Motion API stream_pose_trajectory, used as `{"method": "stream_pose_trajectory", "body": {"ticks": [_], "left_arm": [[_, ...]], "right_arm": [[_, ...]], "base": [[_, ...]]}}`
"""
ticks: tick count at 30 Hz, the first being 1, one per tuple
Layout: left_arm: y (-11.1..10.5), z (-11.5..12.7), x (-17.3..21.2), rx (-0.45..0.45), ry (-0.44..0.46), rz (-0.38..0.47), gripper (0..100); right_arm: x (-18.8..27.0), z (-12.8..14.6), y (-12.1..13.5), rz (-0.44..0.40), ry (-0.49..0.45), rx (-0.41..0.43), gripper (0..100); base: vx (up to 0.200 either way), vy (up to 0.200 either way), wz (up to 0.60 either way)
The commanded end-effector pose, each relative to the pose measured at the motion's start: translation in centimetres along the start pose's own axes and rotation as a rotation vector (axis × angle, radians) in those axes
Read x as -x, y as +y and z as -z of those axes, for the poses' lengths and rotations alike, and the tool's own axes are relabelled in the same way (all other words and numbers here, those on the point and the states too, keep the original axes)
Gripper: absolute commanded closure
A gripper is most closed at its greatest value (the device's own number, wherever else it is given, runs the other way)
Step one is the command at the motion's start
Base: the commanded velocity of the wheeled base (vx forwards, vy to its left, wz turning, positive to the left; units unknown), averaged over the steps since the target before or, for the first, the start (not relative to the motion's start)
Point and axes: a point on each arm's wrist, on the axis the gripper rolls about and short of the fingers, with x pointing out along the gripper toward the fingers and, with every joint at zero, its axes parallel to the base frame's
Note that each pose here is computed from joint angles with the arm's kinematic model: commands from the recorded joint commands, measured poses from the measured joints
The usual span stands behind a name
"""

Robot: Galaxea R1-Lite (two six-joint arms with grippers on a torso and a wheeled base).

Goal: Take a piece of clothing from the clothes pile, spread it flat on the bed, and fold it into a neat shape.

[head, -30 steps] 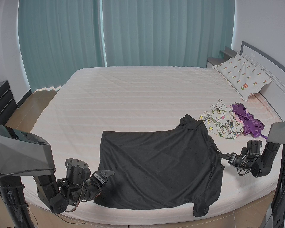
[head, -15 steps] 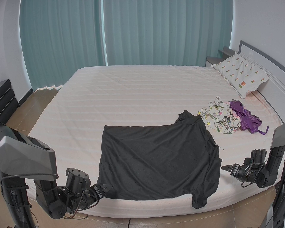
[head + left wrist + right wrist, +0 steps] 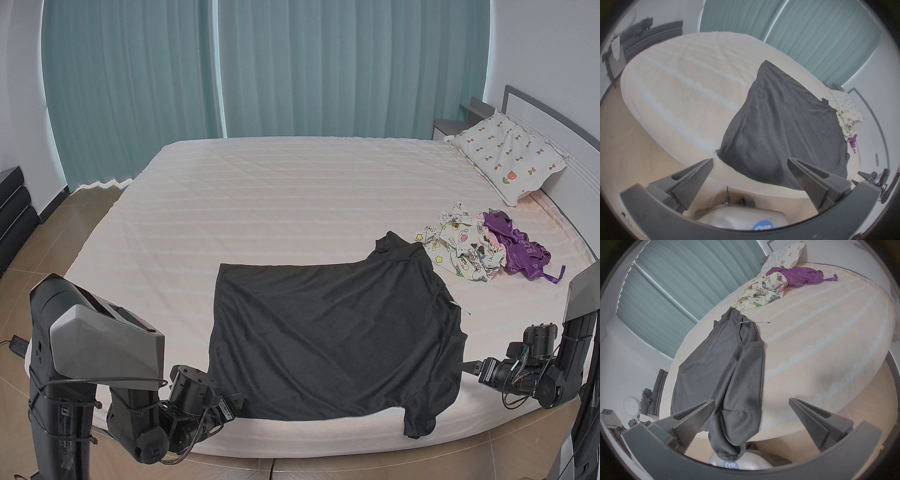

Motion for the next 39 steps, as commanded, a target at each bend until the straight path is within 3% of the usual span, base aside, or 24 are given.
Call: {"method": "stream_pose_trajectory", "body": {"ticks": [1, 2, 3, 17, 24, 25, 35, 39], "left_arm": [[0.2, 0.4, -1.7, -0.053, -0.029, -0.045, 0], [0.1, 0.3, -1.8, -0.055, -0.046, -0.052, 0], [0.1, 0.2, -1.8, -0.055, -0.051, -0.056, 100], [1.3, -0.6, -2.0, -0.018, -0.067, -0.103, 100], [1.5, -0.8, -2.1, -0.007, -0.071, -0.109, 100], [1.5, -0.8, -2.1, -0.006, -0.071, -0.109, 100], [1.6, -0.9, -2.1, 0.0, -0.07, -0.11, 100], [1.7, -0.9, -2.1, 0.001, -0.069, -0.111, 100]], "right_arm": [[0.2, 1.1, 0.1, 0.001, 0.041, 0.003, 0], [0.1, 1.3, 0.2, -0.003, 0.048, 0.008, 0], [0.0, 1.4, 0.3, -0.005, 0.049, 0.011, 0], [-2.1, 3.6, 0.8, -0.035, 0.096, 0.064, 0], [-3.1, 3.7, 0.7, -0.048, 0.065, 0.08, 0], [-3.2, 3.8, 0.7, -0.043, 0.06, 0.083, 100], [-3.3, 3.8, 0.5, -0.002, 0.04, 0.105, 100], [-1.0, 3.2, -0.3, 0.032, 0.027, 0.111, 100]], "base": [[0.0, 0.0, 0.0], [0.0, 0.0, 0.0], [0.0, 0.0, 0.0], [0.0, 0.0, 0.0], [0.0, 0.0, 0.0], [0.0, 0.0, 0.0], [0.0, 0.0, 0.0], [0.0, 0.0, 0.0]]}}
